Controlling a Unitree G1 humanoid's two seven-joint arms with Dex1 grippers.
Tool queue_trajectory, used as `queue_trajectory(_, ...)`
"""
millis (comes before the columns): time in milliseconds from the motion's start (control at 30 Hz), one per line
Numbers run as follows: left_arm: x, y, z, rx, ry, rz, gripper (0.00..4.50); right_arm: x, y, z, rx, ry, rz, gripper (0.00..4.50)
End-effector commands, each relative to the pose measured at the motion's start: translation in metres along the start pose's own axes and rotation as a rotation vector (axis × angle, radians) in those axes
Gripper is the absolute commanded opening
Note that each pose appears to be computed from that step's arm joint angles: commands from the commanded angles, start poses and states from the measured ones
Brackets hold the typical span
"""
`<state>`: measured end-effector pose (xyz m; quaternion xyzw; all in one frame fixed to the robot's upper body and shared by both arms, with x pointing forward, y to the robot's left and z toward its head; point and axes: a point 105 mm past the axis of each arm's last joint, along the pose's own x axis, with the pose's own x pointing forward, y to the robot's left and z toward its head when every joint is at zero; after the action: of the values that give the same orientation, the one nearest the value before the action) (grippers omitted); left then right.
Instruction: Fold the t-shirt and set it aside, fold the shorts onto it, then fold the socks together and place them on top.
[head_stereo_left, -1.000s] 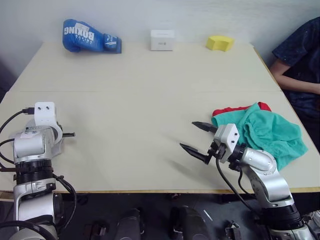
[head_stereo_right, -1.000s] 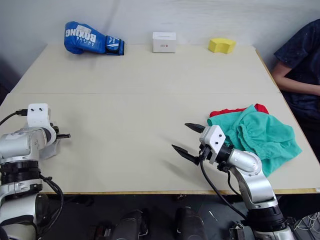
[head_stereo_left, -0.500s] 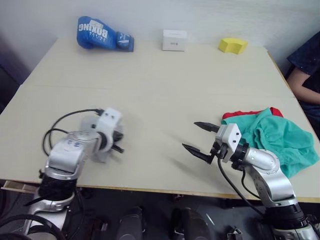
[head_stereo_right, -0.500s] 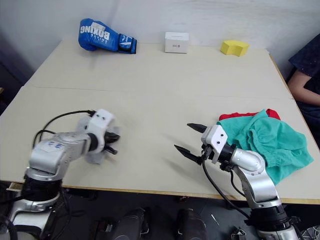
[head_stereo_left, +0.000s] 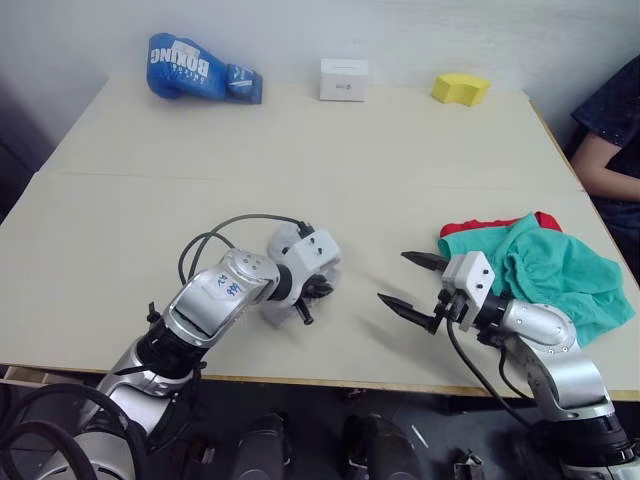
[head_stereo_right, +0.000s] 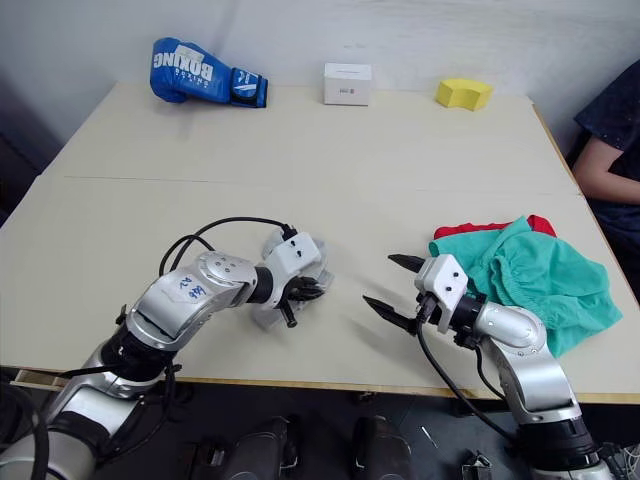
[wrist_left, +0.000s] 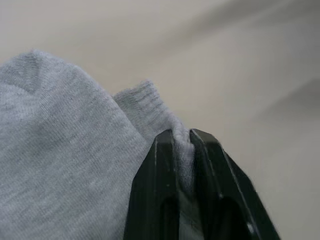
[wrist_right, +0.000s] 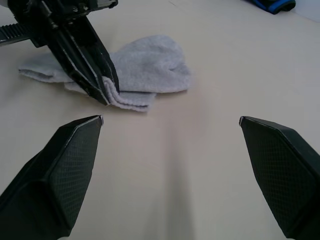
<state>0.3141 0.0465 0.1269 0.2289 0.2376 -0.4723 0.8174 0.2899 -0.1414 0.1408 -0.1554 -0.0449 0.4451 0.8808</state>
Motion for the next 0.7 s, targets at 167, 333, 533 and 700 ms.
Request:
queue_trajectory(167,-0.053,-0.003,0.046,0.027,-0.435,-0.251,2.58,0.001,0.006,0.018,0.006,-0.059,-0.01,4.5)
queue_trajectory(333,-0.081,0.057,0.029,0.024,-0.426,-0.085,2.58,0.021,0.026,0.022,-0.051,-0.03,0.097,4.5)
queue_trajectory(533,-0.082,0.139,0.002,-0.022,-0.392,0.152,2.58,0.058,0.057,0.007,-0.183,0.036,0.231,4.5)
queue_trajectory(700,-0.06,0.144,-0.008,-0.056,-0.327,0.097,2.58,0.075,0.049,-0.009,-0.322,0.106,0.197,4.5)
